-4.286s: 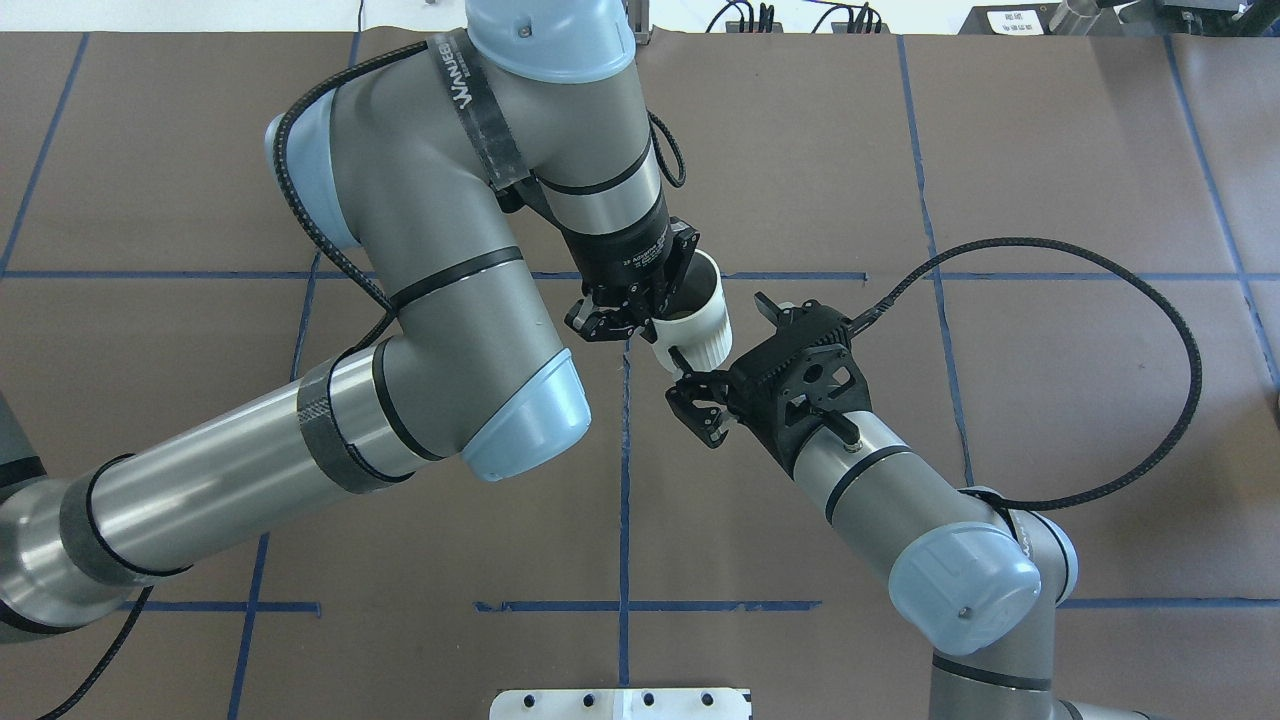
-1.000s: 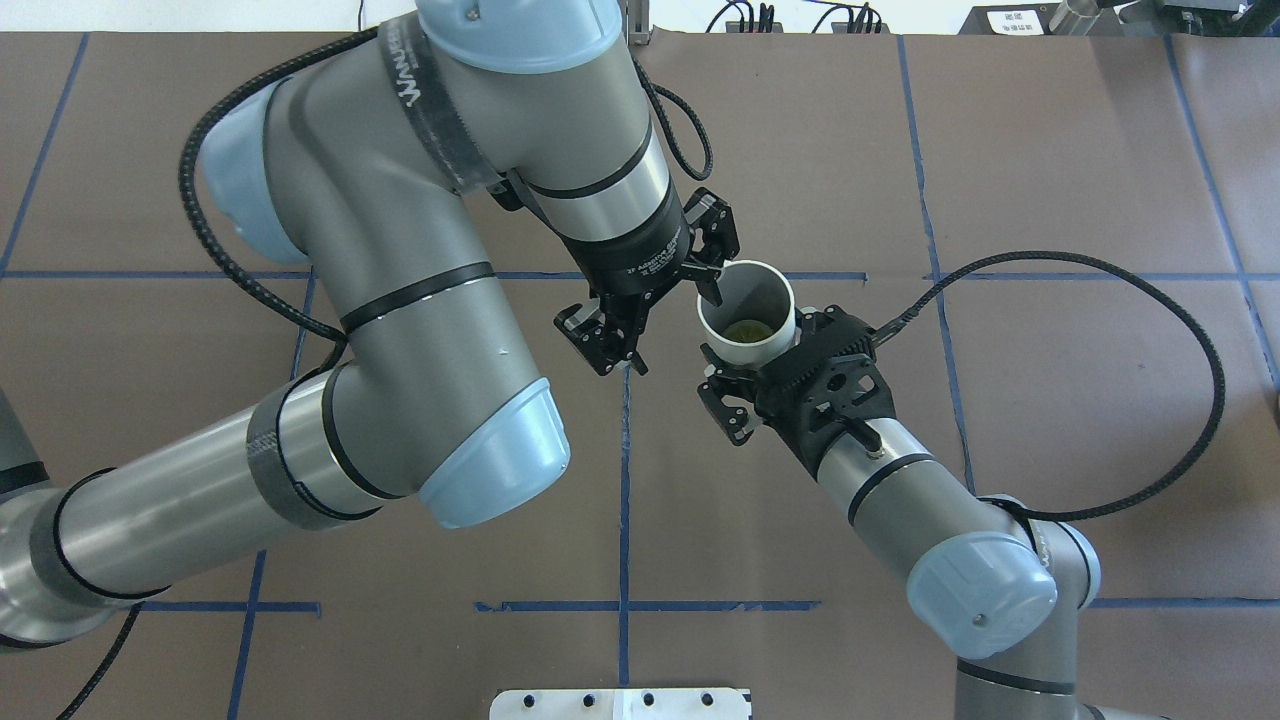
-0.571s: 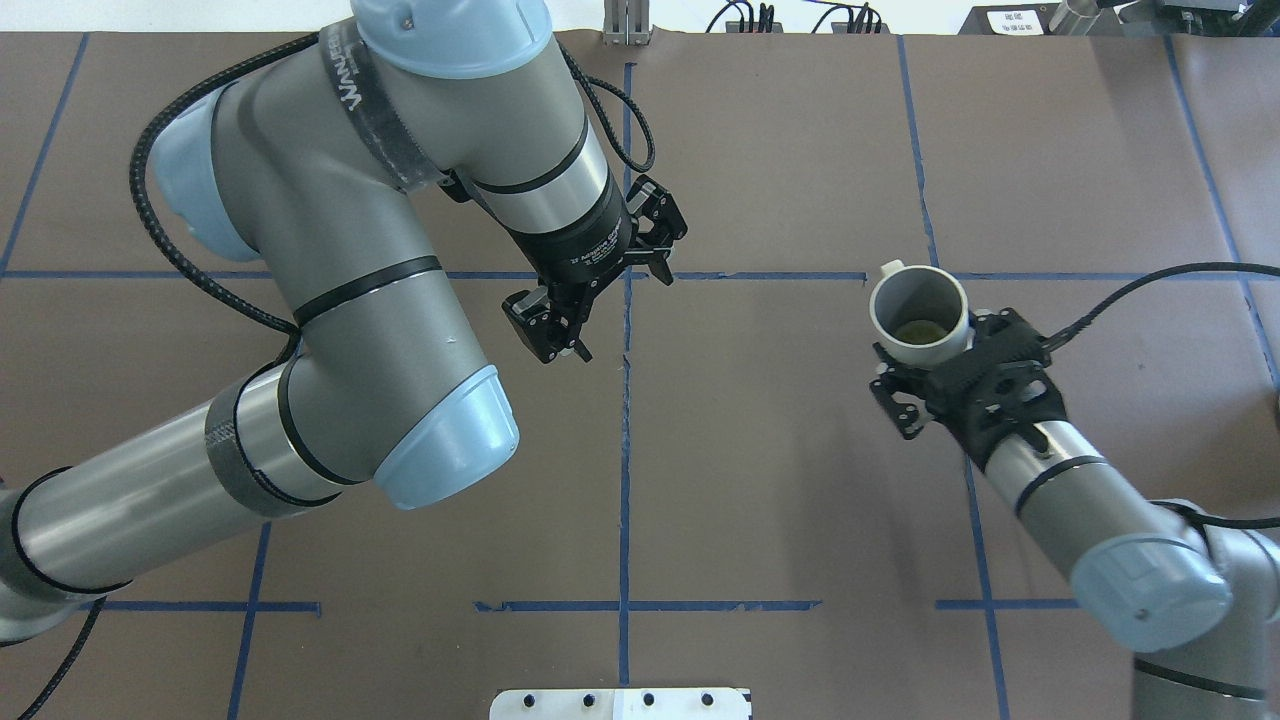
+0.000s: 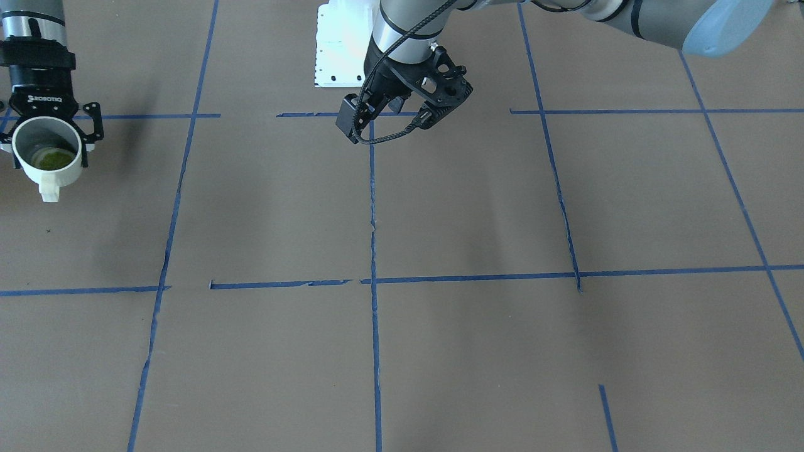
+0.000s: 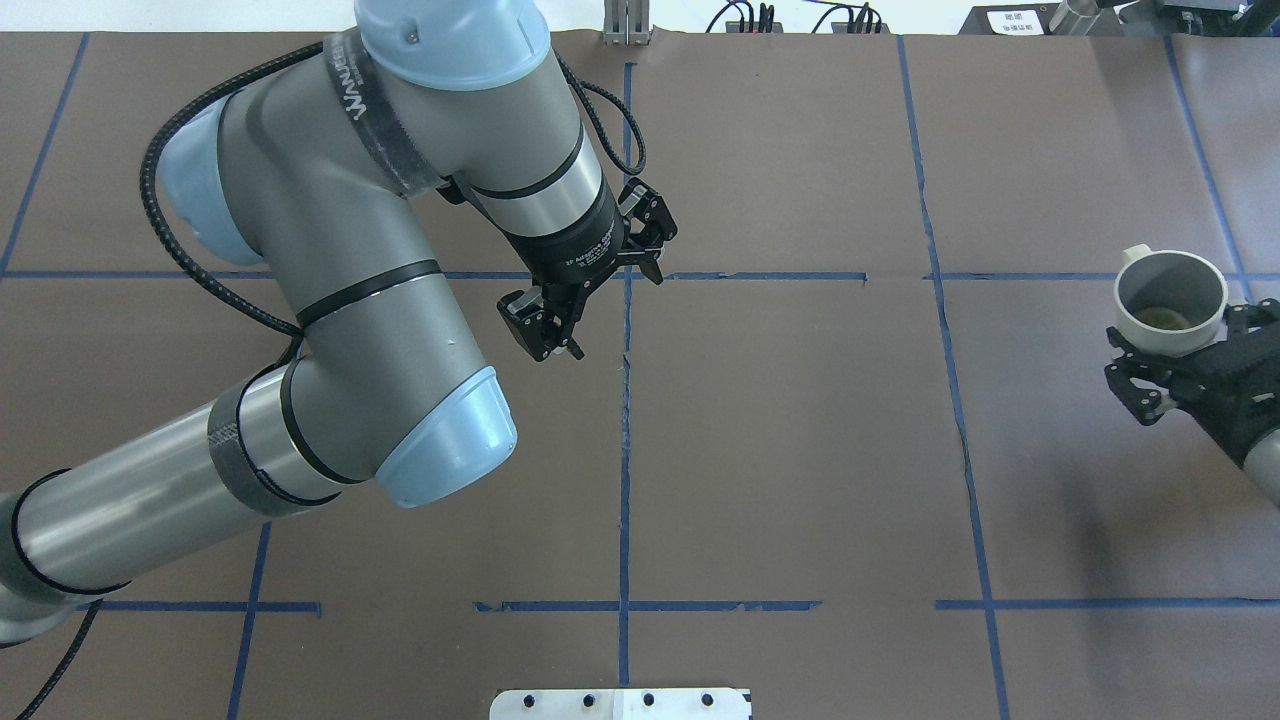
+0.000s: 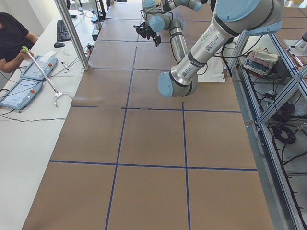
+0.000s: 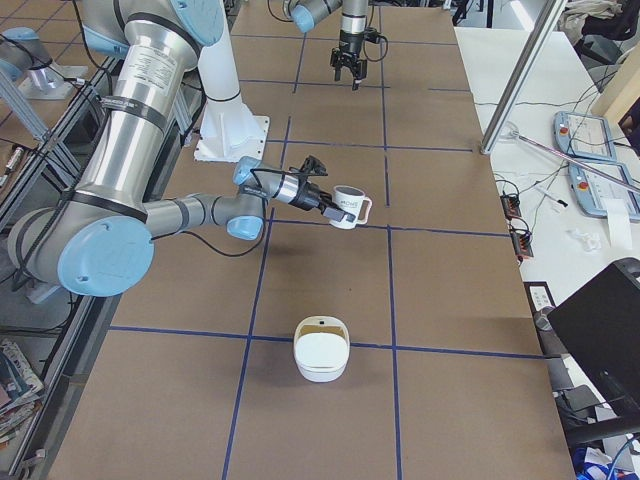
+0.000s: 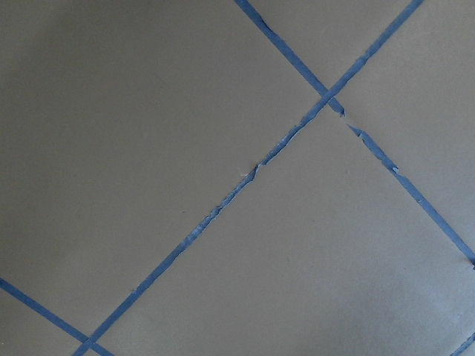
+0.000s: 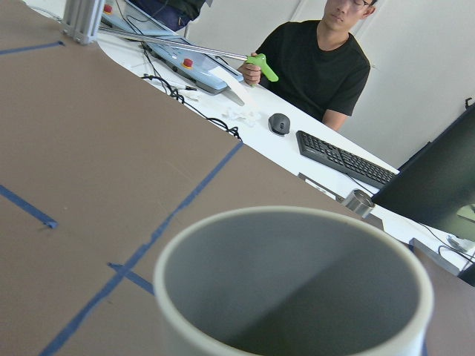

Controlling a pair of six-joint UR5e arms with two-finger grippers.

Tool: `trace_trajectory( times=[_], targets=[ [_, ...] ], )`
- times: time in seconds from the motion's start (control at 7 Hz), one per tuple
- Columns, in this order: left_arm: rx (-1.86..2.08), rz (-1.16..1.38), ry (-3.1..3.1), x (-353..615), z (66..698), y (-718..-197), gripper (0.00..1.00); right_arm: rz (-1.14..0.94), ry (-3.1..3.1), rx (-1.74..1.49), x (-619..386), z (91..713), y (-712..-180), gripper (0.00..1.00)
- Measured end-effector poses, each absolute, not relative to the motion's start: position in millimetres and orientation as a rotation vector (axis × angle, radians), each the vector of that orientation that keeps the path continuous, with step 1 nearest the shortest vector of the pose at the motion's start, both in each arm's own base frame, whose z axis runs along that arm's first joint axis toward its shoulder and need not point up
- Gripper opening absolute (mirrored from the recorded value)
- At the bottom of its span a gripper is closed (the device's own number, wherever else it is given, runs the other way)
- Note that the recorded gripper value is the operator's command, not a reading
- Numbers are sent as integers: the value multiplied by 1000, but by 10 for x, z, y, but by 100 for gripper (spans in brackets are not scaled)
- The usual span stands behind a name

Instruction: Left arm hands cup to right arm to dump lemon

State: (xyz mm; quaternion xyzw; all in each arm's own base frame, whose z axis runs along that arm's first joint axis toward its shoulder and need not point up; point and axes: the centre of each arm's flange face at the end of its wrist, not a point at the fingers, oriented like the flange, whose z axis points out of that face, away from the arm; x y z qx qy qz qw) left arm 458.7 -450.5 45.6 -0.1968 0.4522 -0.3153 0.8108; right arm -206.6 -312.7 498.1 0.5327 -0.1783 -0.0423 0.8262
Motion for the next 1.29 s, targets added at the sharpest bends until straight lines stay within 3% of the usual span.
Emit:
trace_trajectory(
  times=[1.29],
  targets=[
    [-417, -668, 974, 4602, 402, -4495, 100, 585, -975, 867, -879, 6620, -2637, 0]
  ],
)
